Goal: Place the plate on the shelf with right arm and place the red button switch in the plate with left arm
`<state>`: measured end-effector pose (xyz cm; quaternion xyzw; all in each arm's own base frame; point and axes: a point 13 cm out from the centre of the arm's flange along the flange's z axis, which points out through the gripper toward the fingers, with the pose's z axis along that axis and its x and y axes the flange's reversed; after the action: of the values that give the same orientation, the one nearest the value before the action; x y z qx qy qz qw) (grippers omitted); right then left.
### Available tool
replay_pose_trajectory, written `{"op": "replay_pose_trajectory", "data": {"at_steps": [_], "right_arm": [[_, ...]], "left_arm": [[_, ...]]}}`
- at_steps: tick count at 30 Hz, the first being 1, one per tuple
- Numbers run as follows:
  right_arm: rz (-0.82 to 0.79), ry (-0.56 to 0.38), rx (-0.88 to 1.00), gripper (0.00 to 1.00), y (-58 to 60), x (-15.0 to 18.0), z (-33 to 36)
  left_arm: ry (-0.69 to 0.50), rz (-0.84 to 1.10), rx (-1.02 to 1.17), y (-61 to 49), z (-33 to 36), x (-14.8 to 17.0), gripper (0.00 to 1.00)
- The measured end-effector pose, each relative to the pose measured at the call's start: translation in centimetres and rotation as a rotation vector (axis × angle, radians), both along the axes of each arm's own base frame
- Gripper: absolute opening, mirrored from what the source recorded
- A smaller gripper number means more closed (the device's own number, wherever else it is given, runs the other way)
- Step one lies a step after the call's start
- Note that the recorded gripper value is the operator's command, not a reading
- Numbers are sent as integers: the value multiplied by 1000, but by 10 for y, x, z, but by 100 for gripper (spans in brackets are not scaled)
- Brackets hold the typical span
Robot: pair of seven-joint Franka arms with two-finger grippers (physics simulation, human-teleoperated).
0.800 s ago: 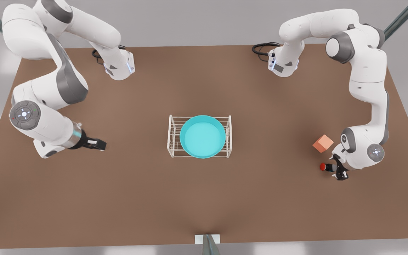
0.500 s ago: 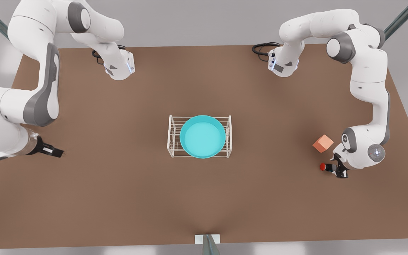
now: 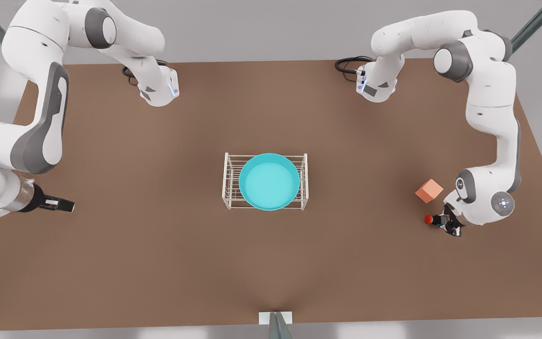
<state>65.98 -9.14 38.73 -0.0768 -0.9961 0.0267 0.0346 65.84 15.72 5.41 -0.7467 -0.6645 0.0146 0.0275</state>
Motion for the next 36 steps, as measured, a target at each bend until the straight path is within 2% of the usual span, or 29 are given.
{"op": "replay_pose_trajectory", "data": {"at_steps": [7,17,29,36], "right_arm": [[61,-12,0,100,-3,4,1],[102,-18,-5,100,-13,4,5],[115,-24,3,100,-31,2,8],[128,-25,3,100,-32,3,7]], "left_arm": [[-24,-34,-39,-40,63,19,40],[12,-86,-71,-112,157,7,39],[63,-169,-121,-276,254,-30,39],[113,-214,-117,-420,277,-80,39]]}}
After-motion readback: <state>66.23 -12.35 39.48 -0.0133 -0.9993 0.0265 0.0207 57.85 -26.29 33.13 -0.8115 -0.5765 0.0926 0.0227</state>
